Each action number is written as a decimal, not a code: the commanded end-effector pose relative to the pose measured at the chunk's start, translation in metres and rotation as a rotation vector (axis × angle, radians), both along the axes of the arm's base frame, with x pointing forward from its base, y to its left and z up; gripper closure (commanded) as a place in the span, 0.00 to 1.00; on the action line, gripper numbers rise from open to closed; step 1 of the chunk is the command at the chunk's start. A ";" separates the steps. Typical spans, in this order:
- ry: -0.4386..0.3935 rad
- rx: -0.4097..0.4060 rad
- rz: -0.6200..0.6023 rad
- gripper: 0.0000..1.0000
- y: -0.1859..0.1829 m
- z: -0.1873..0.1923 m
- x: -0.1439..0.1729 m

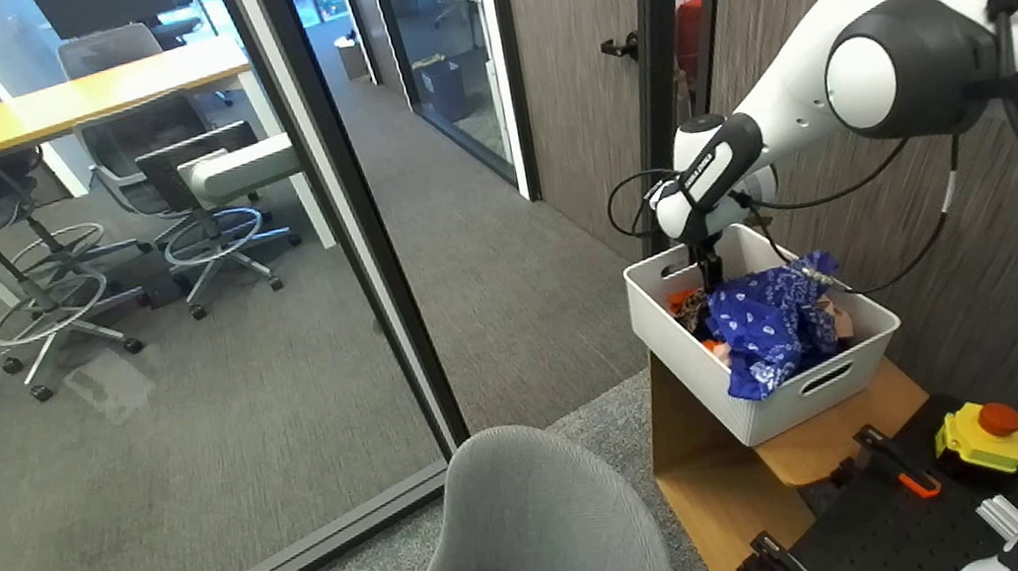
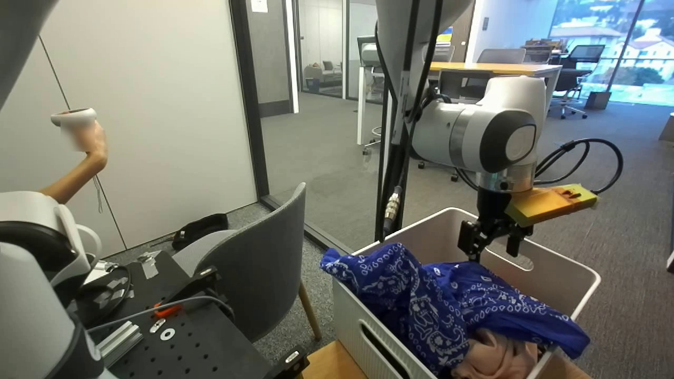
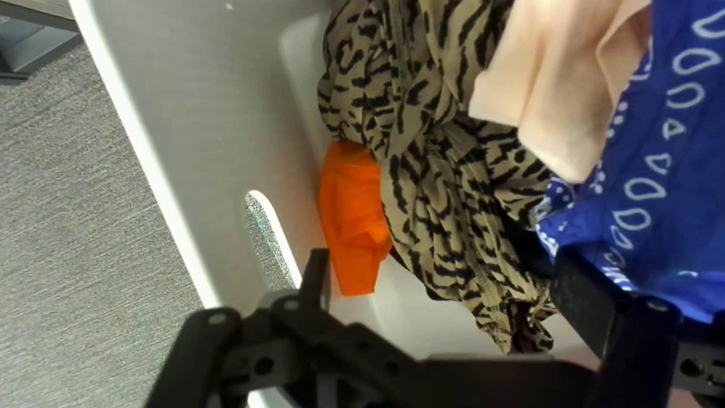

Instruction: Pick up the animal clothe and put it on the headrest of the chair

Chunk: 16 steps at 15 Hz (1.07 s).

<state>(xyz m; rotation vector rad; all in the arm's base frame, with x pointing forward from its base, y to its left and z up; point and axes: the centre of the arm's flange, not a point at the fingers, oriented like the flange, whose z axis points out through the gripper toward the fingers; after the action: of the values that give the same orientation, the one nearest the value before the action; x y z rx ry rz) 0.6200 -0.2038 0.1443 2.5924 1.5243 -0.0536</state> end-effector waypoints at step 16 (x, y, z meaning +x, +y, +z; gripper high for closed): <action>0.089 0.020 -0.095 0.00 0.002 -0.072 -0.007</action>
<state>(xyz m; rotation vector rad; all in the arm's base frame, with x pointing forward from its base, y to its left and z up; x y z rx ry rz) 0.6079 -0.1999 0.0760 2.7017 1.4531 -0.1465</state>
